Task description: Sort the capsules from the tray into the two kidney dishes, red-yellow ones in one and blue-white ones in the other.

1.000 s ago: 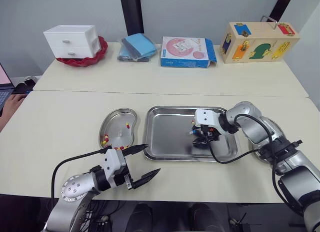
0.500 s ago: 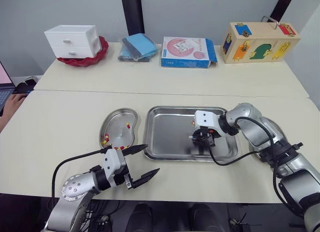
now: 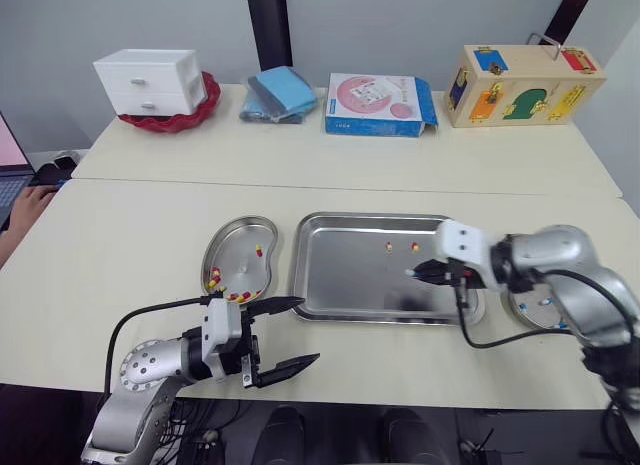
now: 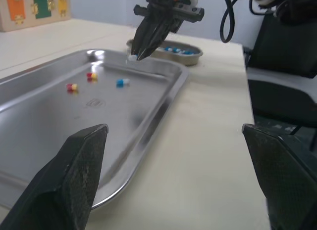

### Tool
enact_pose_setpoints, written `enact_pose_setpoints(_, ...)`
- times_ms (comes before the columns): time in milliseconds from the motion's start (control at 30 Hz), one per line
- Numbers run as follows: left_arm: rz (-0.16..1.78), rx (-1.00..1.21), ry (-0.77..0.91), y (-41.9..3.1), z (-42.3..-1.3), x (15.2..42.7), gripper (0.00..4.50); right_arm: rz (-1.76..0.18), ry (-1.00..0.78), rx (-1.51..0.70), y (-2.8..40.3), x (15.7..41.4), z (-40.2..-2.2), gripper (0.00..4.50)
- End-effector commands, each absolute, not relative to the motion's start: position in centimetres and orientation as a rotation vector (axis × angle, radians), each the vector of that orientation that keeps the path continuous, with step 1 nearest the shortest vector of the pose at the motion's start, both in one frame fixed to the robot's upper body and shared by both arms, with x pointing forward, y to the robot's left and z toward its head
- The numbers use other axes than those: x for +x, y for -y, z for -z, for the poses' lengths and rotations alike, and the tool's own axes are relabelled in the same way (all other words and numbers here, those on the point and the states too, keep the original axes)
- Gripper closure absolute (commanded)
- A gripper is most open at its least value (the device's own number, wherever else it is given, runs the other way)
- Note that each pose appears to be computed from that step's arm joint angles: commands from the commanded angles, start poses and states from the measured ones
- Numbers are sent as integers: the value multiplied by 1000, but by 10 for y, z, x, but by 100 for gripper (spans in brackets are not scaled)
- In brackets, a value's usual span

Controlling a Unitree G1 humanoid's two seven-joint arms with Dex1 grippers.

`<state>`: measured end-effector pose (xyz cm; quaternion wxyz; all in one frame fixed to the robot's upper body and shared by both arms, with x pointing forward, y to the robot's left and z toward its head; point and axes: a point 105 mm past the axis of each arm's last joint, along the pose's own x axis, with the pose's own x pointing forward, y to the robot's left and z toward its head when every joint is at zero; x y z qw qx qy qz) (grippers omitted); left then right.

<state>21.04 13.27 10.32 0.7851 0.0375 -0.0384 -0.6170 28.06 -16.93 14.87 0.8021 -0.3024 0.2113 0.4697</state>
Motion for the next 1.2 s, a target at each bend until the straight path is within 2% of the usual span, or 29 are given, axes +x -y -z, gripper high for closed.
enact_pose_setpoints(33, 1389, 60, 147, -127, -110, 210, 0, -829, -432, -593, 202, 270, -173, 450)
enact_pose_setpoints(333, 1437, 52, 224, -122, -111, 216, 0, -433, -549, -454, 285, 235, -169, 450)
enact_pose_setpoints(533, 1430, 54, 262, -121, -112, 221, 0, -303, -572, -402, 303, 235, -165, 450)
enact_pose_setpoints(567, 1429, 54, 267, -121, -113, 221, 0, -283, -571, -405, 306, 236, -165, 394)
enact_pose_setpoints(633, 1426, 54, 274, -121, -114, 222, 0, -263, -568, -405, 309, 237, -164, 366)
enact_pose_setpoints(833, 1380, 59, 265, -125, -117, 225, 0, -243, -546, -411, 313, 237, -163, 214)
enact_pose_setpoints(967, 1282, 64, 216, -136, -121, 231, 0, -279, -496, -437, 307, 237, -167, 105)
enact_pose_setpoints(1067, 1099, 111, 115, -160, -123, 241, 0, -373, -376, -473, 291, 235, -172, 5)
enact_pose_setpoints(1200, 891, 159, -9, -200, -125, 241, 0, -496, -243, -486, 268, 224, -170, 5)
